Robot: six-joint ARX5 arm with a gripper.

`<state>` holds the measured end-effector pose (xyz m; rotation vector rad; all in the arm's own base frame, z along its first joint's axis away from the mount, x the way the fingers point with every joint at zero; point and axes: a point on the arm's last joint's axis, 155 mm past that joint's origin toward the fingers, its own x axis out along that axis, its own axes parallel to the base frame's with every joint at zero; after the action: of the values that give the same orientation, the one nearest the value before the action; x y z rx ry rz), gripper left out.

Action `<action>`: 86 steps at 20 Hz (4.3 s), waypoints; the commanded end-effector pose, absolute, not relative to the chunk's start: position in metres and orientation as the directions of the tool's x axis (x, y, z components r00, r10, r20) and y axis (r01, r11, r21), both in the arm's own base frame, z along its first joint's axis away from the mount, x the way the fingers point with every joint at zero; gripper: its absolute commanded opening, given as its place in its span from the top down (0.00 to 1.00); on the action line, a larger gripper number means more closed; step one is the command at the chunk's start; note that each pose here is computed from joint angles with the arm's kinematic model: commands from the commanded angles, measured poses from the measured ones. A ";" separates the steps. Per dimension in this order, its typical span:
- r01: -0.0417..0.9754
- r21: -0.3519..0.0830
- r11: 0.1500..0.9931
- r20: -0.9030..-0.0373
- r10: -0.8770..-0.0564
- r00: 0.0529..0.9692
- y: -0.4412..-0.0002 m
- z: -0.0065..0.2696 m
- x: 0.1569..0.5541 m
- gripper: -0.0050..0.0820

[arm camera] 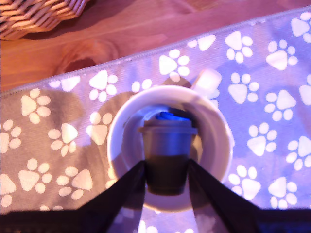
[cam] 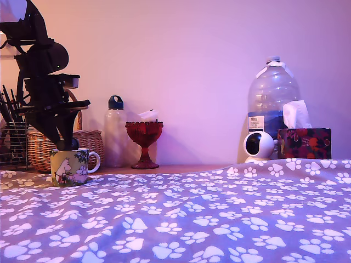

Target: Pick the coffee capsule and then drop it inside the coffee cup in front of you

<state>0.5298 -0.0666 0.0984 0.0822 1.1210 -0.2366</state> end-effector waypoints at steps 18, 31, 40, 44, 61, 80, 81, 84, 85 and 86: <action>0.213 -0.054 0.976 -0.924 -0.130 0.361 -0.057 0.079 0.525 0.11; 0.213 -0.069 0.975 -0.878 -0.161 0.451 -0.063 0.133 0.524 0.96; 0.213 -0.049 0.976 -0.767 -0.173 0.617 -0.062 0.222 0.519 0.96; 0.216 -0.042 0.976 -0.731 -0.177 0.659 -0.062 0.252 0.508 0.96; 0.210 -0.063 0.976 -0.620 -0.203 0.758 -0.057 0.228 0.413 0.96; 0.116 -0.100 0.988 -0.343 -0.144 0.928 -0.026 0.130 0.294 0.96; 0.116 -0.103 0.988 -0.334 -0.144 0.932 -0.026 0.127 0.289 0.96; 0.114 -0.133 0.985 -0.316 -0.151 0.937 -0.027 0.120 0.280 0.96; 0.111 -0.149 0.983 -0.303 -0.152 0.941 -0.027 0.119 0.277 0.96; 0.104 -0.169 0.980 -0.299 -0.152 0.942 -0.027 0.116 0.273 0.96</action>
<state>0.2769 -0.0279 0.1267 -0.1364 0.3055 -0.1352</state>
